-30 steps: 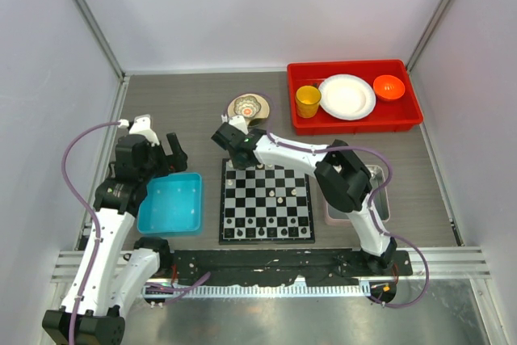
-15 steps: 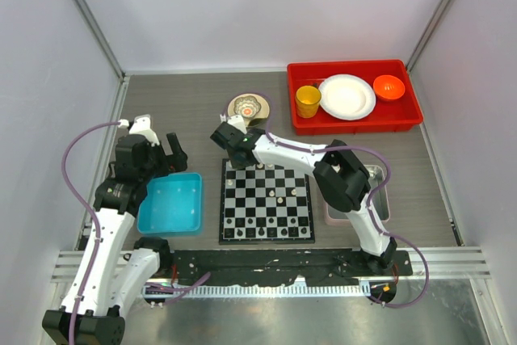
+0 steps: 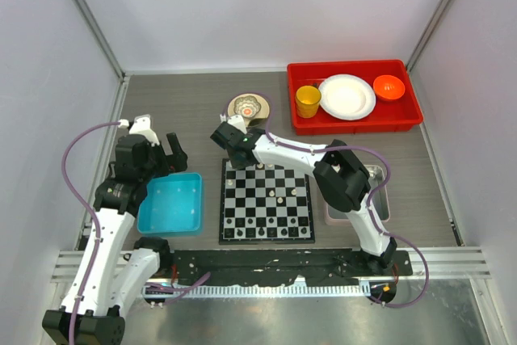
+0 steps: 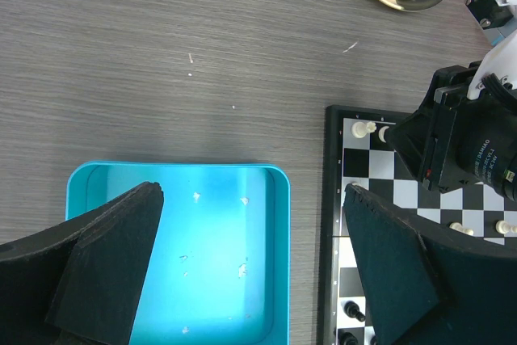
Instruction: Set up the chess pieces on the board
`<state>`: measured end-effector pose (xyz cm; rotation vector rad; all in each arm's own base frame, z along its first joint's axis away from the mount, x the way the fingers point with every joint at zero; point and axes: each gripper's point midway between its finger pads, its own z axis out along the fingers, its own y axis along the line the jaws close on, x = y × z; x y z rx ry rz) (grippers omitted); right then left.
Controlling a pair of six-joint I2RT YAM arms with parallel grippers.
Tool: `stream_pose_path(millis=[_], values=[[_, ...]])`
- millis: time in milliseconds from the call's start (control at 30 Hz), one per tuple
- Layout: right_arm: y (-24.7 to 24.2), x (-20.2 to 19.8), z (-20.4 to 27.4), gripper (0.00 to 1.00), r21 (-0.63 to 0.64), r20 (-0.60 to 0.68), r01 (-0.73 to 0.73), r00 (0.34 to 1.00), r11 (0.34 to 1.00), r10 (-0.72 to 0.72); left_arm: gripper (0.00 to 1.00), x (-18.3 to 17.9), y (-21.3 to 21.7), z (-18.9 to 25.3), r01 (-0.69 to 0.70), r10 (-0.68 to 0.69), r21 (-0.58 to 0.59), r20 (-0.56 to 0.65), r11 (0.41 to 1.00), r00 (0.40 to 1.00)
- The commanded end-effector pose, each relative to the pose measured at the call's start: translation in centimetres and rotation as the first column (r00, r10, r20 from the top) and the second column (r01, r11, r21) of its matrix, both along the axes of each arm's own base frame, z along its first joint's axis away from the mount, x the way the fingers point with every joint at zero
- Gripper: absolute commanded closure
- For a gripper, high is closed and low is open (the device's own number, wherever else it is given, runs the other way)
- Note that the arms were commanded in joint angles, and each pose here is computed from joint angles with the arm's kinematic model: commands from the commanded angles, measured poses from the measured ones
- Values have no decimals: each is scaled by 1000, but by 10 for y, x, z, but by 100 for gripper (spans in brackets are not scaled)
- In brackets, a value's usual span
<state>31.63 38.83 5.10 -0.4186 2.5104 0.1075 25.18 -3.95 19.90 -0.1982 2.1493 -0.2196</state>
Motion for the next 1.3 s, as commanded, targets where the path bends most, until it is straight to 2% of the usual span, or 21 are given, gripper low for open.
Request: stream_pose_path(millis=[0, 267, 533, 1133, 1267], values=[[12, 0, 2, 96, 30, -1, -21, 1000, 999, 21, 0, 4, -4, 8, 18, -17, -14, 41, 1000, 999], [12, 0, -1, 92, 29, -8, -22, 1000, 999, 22, 0, 4, -4, 8, 19, -19, -13, 40, 1000, 999], [16, 0, 0, 83, 40, -10, -26, 1000, 999, 27, 0, 4, -4, 8, 18, -17, -13, 40, 1000, 999], [13, 1, -1, 77, 30, -7, -22, 1000, 999, 22, 0, 3, -9, 8, 41, -40, -27, 39, 999, 998], [13, 1, 0, 72, 32, -3, -21, 1000, 999, 21, 0, 3, -9, 7, 41, -40, -27, 36, 999, 999]])
